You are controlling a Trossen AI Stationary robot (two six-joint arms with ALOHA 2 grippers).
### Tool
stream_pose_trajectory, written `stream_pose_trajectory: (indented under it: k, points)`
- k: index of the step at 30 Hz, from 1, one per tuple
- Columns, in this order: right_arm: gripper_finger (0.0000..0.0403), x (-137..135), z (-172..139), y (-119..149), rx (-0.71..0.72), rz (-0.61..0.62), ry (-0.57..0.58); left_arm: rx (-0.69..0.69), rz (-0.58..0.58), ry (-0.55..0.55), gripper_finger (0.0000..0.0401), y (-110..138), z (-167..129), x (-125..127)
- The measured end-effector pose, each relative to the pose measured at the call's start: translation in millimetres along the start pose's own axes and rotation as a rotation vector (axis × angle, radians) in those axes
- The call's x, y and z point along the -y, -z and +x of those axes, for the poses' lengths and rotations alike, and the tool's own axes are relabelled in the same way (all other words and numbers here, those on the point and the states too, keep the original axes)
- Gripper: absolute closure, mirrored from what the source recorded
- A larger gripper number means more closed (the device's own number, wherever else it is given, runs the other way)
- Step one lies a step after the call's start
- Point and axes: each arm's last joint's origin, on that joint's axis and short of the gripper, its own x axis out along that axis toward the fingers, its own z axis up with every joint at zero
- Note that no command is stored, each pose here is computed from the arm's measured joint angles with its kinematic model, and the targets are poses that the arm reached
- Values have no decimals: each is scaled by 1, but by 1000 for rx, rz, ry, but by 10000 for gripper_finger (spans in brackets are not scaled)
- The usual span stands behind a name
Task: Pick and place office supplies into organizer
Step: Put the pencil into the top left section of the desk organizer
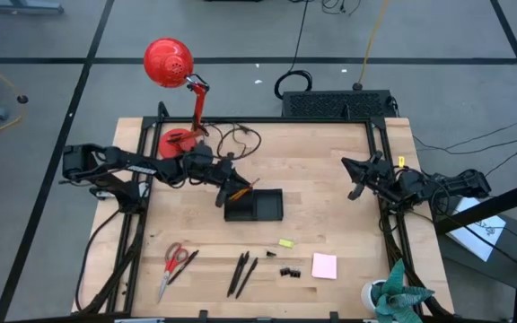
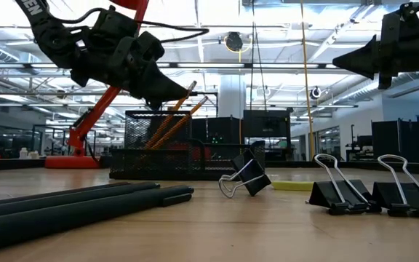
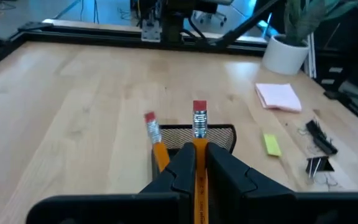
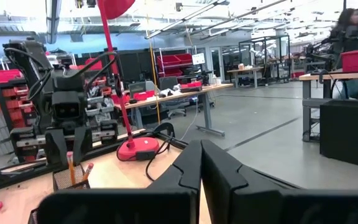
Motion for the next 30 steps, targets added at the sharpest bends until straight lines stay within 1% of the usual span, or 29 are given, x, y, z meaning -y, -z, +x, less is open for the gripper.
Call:
stream_pose_trajectory:
  k: [7, 12, 14, 16, 21, 27, 30]
  points:
    - [399, 0, 0, 0, 0, 2, 0, -23, 41, 6, 366, 2, 3, 5]
    - [399, 0, 0, 0, -4, 8, -2, 4, 81, 4, 365, 0, 3, 5]
    - [399, 0, 0, 1, -9, 13, -2, 21, 115, 3, 360, -2, 3, 5]
    - [399, 0, 0, 2, -13, 15, -2, 37, 136, 1, 350, -4, 3, 5]
    - [399, 0, 0, 2, -14, 15, -3, 43, 138, 0, 309, -4, 3, 5]
    - [399, 0, 0, 2, -14, 15, -3, 18, 110, -53, 258, -2, 3, 4]
    - [399, 0, 0, 2, -14, 15, -3, 52, 121, -55, 240, -6, 2, 4]
